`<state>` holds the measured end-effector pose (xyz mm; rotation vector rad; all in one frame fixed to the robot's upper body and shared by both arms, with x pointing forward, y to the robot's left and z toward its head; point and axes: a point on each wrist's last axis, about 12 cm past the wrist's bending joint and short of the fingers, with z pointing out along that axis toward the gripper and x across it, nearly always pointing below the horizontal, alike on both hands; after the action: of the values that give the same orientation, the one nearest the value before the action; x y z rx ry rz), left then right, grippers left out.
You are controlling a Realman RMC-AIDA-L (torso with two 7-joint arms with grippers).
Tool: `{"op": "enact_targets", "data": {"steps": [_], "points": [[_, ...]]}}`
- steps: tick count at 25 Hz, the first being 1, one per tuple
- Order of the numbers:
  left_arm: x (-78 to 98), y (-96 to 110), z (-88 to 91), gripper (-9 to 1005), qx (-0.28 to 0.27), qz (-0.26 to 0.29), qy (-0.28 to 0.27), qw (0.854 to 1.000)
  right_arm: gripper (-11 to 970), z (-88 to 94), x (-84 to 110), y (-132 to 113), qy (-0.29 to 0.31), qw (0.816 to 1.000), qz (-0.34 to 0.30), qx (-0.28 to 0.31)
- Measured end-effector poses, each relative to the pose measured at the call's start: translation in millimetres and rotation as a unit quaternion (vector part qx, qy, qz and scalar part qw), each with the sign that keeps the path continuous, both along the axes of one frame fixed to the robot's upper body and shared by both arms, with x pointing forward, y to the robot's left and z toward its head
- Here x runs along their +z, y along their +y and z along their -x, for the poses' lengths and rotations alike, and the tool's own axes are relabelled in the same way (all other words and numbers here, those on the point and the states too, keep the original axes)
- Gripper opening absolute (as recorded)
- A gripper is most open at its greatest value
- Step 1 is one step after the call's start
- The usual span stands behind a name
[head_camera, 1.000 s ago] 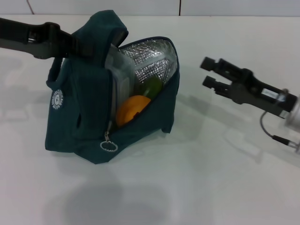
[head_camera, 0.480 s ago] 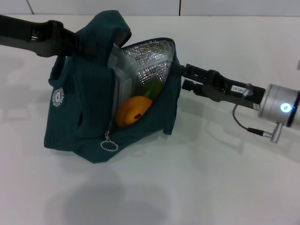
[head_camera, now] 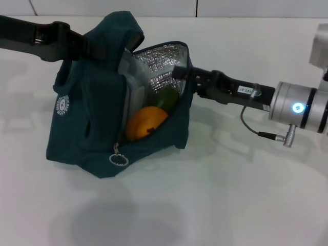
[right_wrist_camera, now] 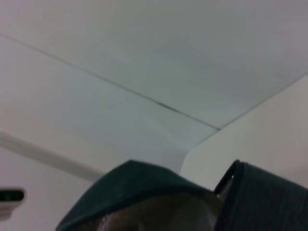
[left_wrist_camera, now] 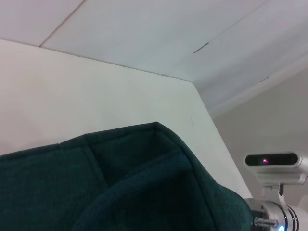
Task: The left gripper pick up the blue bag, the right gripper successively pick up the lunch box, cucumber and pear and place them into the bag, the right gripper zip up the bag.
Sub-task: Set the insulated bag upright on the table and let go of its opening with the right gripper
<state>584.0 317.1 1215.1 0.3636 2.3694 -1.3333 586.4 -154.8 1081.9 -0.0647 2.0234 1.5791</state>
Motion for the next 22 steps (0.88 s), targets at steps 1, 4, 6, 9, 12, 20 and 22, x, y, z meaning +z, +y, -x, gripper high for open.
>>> {"op": "enact_targets", "data": {"steps": [1, 4, 6, 9, 12, 20, 22], "points": [[0.0, 0.0, 0.0, 45, 0.0, 0.0, 0.0, 1.0, 850, 0.3, -0.1, 1.5, -0.001, 1.0, 0.003, 0.004], [0.0, 0.1, 0.1, 45, 0.0, 0.0, 0.0, 1.0, 845, 1.2, -1.1, 4.1, -0.006, 1.0, 0.013, 0.013], [-0.2, 0.1, 0.2, 45, 0.0, 0.0, 0.0, 1.0, 843, 2.6, -2.4, 3.1, -0.016, 1.0, 0.018, 0.014], [-1.0, 0.8, 0.8, 45, 0.001, 0.0, 0.001, 1.0, 803, 5.7, -4.1, -3.1, -0.029, 1.0, 0.012, 0.003], [-1.7, 1.5, 1.5, 45, 0.002, 0.0, 0.002, 1.0, 692, 7.6, -4.0, -4.0, -0.035, 0.999, 0.009, 0.002], [-2.2, 0.2, 2.5, 45, -0.003, 0.002, 0.002, 1.0, 363, 8.9, -1.1, -3.0, -0.061, 0.998, 0.008, 0.012], [-2.3, -0.5, 3.3, 45, -0.007, 0.004, 0.003, 1.0, 308, 8.6, 2.7, -4.4, -0.079, 0.997, 0.0, 0.012]]}}
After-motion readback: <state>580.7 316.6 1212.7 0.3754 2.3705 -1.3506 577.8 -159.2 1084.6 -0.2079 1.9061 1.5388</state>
